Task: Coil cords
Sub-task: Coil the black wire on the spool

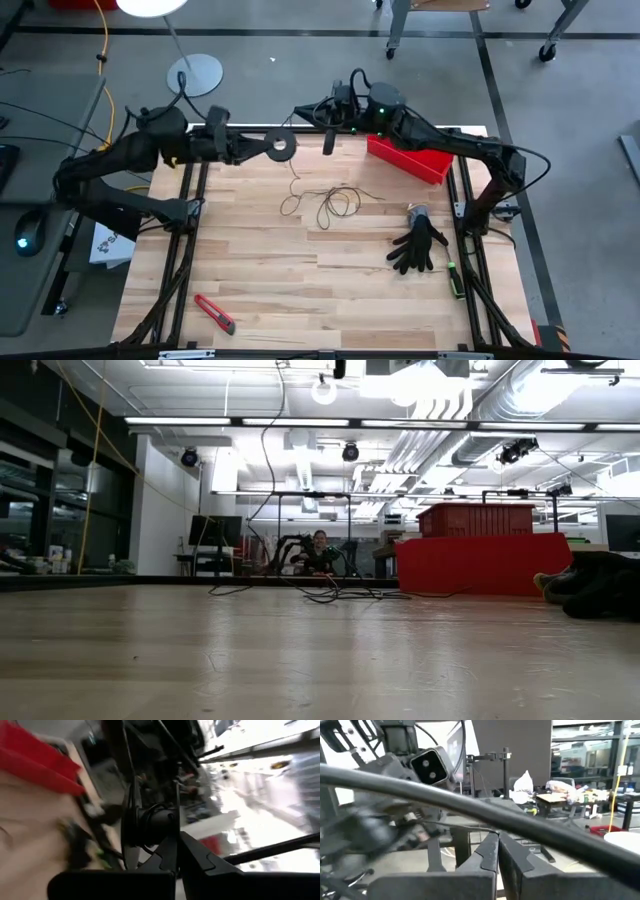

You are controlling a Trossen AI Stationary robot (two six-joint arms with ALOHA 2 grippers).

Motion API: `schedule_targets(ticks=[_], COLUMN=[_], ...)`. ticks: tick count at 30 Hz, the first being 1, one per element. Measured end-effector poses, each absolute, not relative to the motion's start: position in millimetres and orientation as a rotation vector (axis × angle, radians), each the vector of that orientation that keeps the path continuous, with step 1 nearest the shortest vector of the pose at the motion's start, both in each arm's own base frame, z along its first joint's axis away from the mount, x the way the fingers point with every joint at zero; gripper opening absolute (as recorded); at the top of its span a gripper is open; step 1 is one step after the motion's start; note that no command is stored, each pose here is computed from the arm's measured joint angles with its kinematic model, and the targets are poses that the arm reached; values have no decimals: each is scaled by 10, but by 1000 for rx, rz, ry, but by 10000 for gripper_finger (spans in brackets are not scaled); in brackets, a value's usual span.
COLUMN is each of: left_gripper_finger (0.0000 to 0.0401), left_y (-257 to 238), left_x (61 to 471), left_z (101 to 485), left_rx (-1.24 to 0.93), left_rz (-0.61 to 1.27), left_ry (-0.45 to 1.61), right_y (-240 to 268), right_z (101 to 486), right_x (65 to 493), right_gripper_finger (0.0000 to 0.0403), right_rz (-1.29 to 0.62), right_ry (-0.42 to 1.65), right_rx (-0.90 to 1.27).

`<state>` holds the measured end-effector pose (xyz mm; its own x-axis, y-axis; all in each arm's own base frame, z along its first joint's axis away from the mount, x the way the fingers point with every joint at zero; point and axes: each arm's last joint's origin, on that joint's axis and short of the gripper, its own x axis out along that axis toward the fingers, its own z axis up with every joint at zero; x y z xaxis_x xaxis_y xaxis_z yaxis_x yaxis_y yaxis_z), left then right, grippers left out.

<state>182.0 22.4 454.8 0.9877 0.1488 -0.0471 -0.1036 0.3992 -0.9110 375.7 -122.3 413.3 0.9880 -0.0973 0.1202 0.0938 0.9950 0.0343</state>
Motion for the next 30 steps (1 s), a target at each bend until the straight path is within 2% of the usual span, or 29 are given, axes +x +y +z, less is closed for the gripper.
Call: schedule_targets(ticks=[17, 26, 30], left_gripper_finger=[0, 0, 0], left_y=[551, 587, 570], left_x=[1802, 2010, 2009], left_z=[4601, 4711, 4769], left_rx=[-329, -196, -184], left_rz=[489, 397, 332], left_ry=[-63, -192, -246], right_y=[-1123, -980, -982], right_z=[4185, 4125, 4066], right_x=[3619, 3675, 3671], right_gripper_finger=[0, 1, 33], right_rz=[-54, -57, -53], right_ry=[-23, 27, 85], right_rx=[66, 70, 96])
